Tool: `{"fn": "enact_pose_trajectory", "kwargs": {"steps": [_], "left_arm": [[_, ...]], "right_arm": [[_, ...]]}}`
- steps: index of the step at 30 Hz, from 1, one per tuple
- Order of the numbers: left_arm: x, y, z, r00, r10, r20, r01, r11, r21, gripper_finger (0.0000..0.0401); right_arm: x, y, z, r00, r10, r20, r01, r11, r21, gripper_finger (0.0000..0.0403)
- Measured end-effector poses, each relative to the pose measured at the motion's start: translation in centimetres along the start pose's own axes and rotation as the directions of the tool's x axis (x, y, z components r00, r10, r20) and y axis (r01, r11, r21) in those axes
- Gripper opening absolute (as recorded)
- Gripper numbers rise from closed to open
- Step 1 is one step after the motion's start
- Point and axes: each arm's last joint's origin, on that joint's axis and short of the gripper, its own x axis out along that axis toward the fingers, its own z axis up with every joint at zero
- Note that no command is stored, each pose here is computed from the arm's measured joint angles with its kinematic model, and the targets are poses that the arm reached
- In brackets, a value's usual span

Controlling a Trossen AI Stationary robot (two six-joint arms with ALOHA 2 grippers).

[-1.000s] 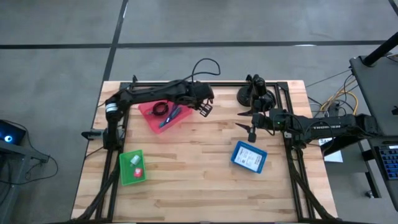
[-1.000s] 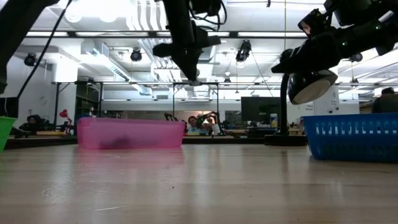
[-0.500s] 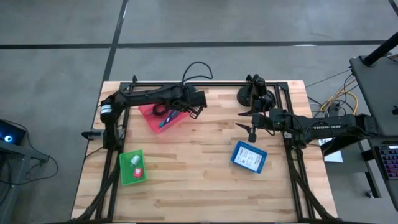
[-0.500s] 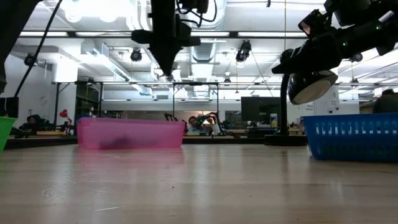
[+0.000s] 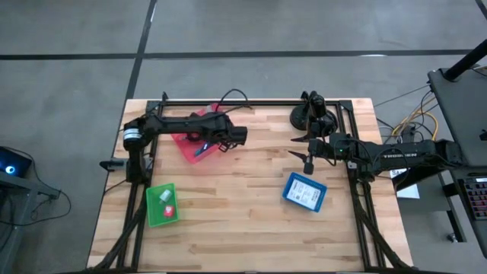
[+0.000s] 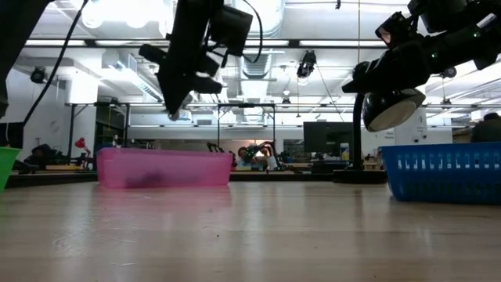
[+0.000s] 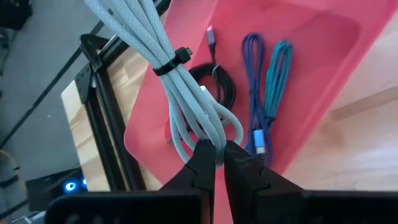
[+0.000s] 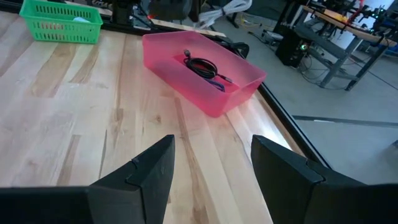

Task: Pick and place items into bin
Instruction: Put the white charger cable into the red bin

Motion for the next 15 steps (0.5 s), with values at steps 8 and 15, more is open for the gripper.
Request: {"fn": "enact_pose_trajectory", "kwargs": {"steps": [8, 15], "left_arm": [[2.8, -0.5, -1.6, 0.995, 0.082, -0.059, -0.081, 0.997, 0.012, 0.0002], [5.6, -1.2, -1.8, 0.996, 0.039, -0.086, -0.036, 0.999, 0.039, 0.0002]], "right_arm": [[0.0, 0.0, 0.0, 1.0, 0.0, 0.0, 0.0, 1.0, 0.0, 0.0199], [0.0, 0.0, 0.0, 1.0, 0.0, 0.0, 0.0, 1.0, 0.0, 0.0199]]}}
